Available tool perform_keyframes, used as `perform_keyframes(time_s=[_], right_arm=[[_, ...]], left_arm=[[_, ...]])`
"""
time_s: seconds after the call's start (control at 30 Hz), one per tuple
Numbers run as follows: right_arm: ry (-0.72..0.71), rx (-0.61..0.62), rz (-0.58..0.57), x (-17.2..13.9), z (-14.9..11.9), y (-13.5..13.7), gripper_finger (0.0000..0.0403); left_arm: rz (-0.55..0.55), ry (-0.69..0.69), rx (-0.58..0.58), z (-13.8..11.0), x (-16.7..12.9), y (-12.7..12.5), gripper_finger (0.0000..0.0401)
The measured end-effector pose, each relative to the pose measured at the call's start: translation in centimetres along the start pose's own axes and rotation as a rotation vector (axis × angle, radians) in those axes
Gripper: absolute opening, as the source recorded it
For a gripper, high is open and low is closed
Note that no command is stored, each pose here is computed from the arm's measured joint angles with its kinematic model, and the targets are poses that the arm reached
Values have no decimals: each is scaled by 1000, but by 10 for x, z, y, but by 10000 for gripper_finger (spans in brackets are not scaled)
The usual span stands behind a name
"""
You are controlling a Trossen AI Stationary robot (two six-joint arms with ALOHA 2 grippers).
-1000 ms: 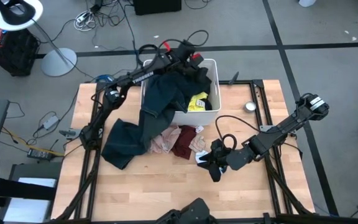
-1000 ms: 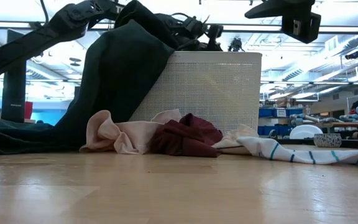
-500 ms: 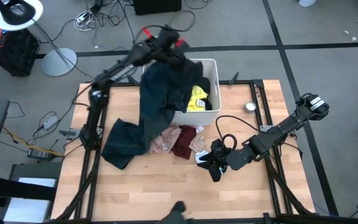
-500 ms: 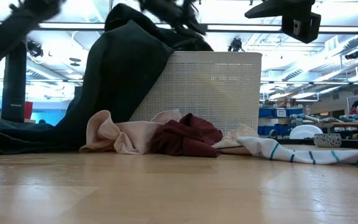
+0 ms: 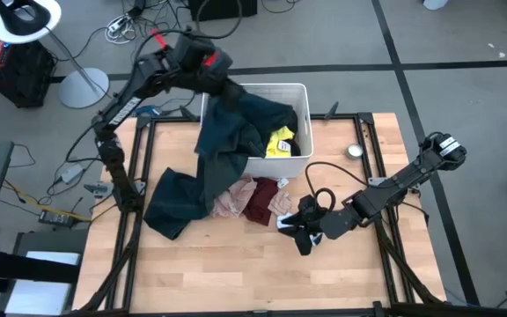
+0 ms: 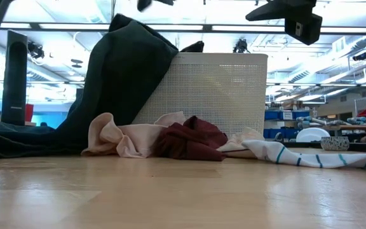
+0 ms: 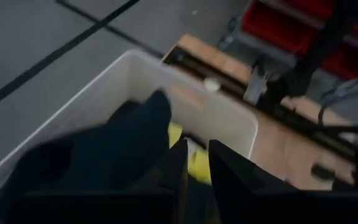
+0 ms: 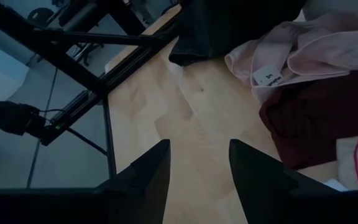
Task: Sort clothes
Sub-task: Put the dark blue jeans into the white bin
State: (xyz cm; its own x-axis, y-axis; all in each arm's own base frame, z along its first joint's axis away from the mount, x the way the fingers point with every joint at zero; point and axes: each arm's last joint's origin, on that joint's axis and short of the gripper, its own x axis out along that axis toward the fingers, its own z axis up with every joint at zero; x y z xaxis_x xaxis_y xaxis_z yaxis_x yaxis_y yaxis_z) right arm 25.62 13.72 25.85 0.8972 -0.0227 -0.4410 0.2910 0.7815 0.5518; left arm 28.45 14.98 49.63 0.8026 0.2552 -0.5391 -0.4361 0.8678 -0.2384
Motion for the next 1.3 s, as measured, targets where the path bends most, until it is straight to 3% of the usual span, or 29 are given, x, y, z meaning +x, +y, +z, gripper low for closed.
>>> perform_keyframes(time_s=[0.27,0.43,0.6,0.87,1.07,1.17,1.3], right_arm=[[-1,-13,2,0,0,0,164],[-1,-37,2,0,0,0,164],[-6,-56,9,0,1,1,164],[7,-86,26,0,1,1,164],[33,-96,48,1,2,1,164],[40,-107,59,2,2,1,164],[45,-110,64,2,2,1,164]], left_arm=[[175,46,44,-32,-73,-38,69],[255,92,-13,-53,-101,-54,69],[223,91,-35,-70,-114,-73,69],[311,186,-24,-125,-101,-94,69],[431,304,-160,-187,-73,-95,69],[467,431,-208,-217,-56,-96,69],[432,473,-217,-251,-37,-107,68]])
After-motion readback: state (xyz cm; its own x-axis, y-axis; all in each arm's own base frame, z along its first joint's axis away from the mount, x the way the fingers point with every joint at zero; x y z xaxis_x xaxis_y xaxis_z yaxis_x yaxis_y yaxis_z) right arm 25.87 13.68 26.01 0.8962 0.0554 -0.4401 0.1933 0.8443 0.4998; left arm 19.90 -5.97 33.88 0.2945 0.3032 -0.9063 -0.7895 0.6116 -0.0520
